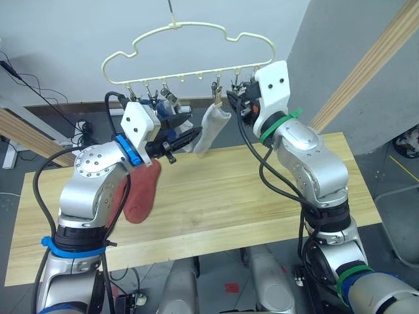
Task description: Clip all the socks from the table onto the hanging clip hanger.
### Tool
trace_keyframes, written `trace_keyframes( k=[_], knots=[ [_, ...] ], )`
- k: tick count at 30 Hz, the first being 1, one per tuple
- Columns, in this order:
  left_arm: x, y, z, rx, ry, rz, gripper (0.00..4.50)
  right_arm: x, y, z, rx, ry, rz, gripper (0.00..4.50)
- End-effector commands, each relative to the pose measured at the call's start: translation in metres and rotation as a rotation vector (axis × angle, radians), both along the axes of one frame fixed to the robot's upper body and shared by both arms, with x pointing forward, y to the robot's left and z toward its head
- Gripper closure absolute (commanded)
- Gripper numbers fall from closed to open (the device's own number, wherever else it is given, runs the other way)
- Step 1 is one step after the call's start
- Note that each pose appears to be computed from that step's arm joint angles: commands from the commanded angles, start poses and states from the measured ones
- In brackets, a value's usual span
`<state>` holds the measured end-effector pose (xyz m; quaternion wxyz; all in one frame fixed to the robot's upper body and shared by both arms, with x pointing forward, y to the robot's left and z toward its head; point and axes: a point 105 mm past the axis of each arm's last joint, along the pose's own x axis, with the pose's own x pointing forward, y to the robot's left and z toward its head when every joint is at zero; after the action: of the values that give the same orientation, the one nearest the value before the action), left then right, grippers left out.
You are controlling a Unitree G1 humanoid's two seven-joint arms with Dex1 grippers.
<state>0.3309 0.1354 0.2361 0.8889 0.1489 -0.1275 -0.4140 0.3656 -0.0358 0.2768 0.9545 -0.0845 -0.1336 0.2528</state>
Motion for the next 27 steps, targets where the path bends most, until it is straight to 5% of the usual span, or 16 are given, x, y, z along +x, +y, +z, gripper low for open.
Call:
trace_keyframes(
  k=[1,11,27],
  knots=[
    [-0.007,-0.004,0.007,0.008,-0.051,-0.018,2.46,-0.004,0.004,0.018,0.025,-0.072,0.024,2.46],
    [-0.007,-0.005,0.004,0.012,-0.052,-0.019,2.46,0.003,0.017,0.026,0.054,-0.083,0.039,2.46],
    [-0.007,-0.004,0.003,0.009,-0.056,-0.006,2.46,0.002,0.011,0.027,0.221,-0.010,-0.202,2.46]
  ],
)
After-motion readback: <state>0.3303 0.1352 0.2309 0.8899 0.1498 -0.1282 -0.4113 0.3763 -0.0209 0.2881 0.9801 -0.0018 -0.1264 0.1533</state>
